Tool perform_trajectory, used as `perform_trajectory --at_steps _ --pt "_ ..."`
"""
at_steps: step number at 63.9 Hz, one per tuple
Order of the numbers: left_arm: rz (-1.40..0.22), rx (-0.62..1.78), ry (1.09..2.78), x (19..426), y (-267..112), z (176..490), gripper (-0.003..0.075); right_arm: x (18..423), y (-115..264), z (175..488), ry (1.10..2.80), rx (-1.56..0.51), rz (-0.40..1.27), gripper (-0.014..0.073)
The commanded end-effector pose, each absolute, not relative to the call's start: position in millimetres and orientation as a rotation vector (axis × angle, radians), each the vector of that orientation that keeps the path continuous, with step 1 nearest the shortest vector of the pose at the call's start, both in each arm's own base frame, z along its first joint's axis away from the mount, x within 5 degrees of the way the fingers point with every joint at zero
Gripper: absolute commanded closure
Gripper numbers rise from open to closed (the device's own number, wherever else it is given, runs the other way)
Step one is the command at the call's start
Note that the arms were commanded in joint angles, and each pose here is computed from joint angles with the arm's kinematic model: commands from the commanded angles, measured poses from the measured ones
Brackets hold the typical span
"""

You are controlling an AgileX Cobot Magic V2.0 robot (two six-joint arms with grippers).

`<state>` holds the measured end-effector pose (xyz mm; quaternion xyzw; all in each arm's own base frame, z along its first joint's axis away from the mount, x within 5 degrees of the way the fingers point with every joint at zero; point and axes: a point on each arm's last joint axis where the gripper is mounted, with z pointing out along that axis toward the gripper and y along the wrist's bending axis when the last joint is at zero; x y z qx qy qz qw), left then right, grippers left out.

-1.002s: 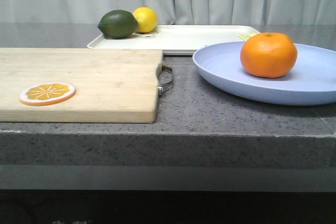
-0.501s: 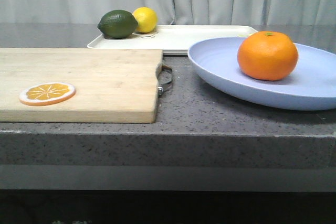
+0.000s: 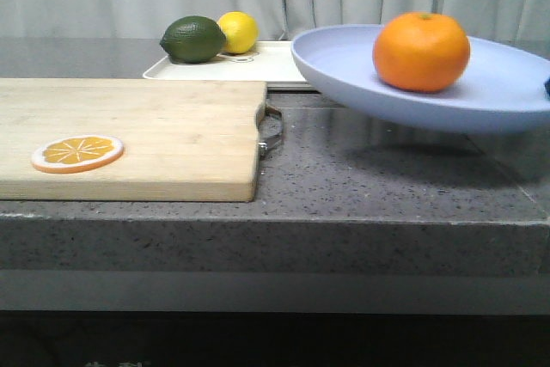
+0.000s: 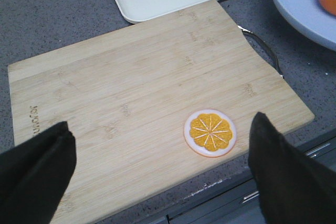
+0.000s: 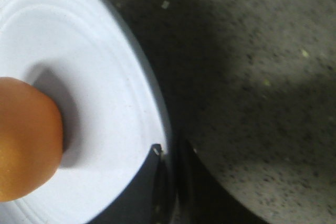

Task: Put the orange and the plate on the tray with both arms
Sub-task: 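Lift the plate with the right gripper and carry it over the white tray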

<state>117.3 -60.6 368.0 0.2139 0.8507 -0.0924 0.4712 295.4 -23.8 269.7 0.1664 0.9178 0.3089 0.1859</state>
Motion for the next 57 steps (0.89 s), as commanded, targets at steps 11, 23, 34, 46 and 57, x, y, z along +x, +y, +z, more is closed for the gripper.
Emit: perform_trajectory --at_steps 11,23,34,46,57 --pt "-0.25 0.495 1.986 119 -61 382 0.0078 334 8 336 2.426 0.364 0.975 0.0663" --pt "-0.249 0.496 1.989 119 -61 382 0.0078 376 33 355 2.399 0.312 0.994 0.0663" --pt "-0.249 0.496 1.989 119 -61 382 0.0078 414 48 361 2.369 0.299 1.0 0.0663" --pt "-0.249 0.496 1.989 119 -61 382 0.0078 455 57 356 2.38 0.335 0.928 0.0663" --pt "-0.249 0.496 1.989 119 -61 382 0.0078 480 60 344 2.424 0.357 0.84 0.0663"
